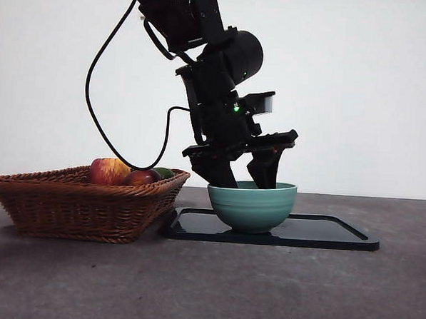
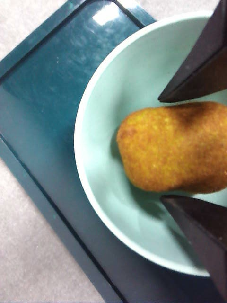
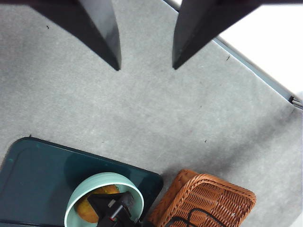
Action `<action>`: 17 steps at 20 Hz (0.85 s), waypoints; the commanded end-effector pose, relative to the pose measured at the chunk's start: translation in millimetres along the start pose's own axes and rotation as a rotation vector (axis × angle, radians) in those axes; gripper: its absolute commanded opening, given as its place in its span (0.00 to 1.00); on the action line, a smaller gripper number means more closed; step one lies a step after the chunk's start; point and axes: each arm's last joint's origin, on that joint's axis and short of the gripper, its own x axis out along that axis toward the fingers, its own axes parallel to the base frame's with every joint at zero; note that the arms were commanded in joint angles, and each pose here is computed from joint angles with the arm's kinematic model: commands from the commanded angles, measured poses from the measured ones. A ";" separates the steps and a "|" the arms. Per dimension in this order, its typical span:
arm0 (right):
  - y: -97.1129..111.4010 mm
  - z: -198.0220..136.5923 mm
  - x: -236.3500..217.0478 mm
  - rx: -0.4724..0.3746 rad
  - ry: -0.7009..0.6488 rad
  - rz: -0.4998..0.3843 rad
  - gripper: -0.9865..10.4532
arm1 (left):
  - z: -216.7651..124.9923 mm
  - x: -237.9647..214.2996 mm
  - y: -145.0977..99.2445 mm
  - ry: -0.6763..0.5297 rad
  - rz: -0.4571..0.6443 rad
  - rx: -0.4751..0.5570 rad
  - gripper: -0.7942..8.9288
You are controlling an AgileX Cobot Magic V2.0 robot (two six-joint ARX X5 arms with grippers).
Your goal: Pick up the wifruite, put it on the bowl, pick up the plate, put it on desk
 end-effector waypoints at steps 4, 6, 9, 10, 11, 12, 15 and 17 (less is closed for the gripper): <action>1.2 1.3 0.0 0.004 -0.003 0.008 0.24 | 0.5 15.0 -5.3 0.007 -0.004 0.022 0.40; 1.2 1.3 0.0 0.004 -0.003 0.008 0.24 | -0.6 17.3 -7.0 0.014 -0.006 0.025 0.38; 1.2 1.3 0.0 0.003 -0.003 0.008 0.24 | -0.9 17.9 -9.3 0.015 -0.009 0.030 0.33; 1.2 1.3 0.0 0.003 -0.003 0.008 0.24 | -0.9 17.9 -9.3 0.016 -0.009 0.030 0.33; 1.2 1.3 0.0 0.003 -0.004 0.007 0.24 | -0.8 17.9 -9.3 0.015 -0.009 0.031 0.31; 1.2 1.3 -0.1 0.003 -0.004 0.007 0.24 | -0.4 17.6 -9.3 0.012 -0.009 0.031 0.27; 1.2 1.3 -0.1 0.003 -0.004 0.007 0.24 | 5.2 12.4 -9.7 0.001 -0.009 0.030 0.26; 1.2 1.3 -0.1 0.003 -0.004 0.007 0.24 | 13.8 1.5 -9.6 -0.010 -0.008 0.029 0.26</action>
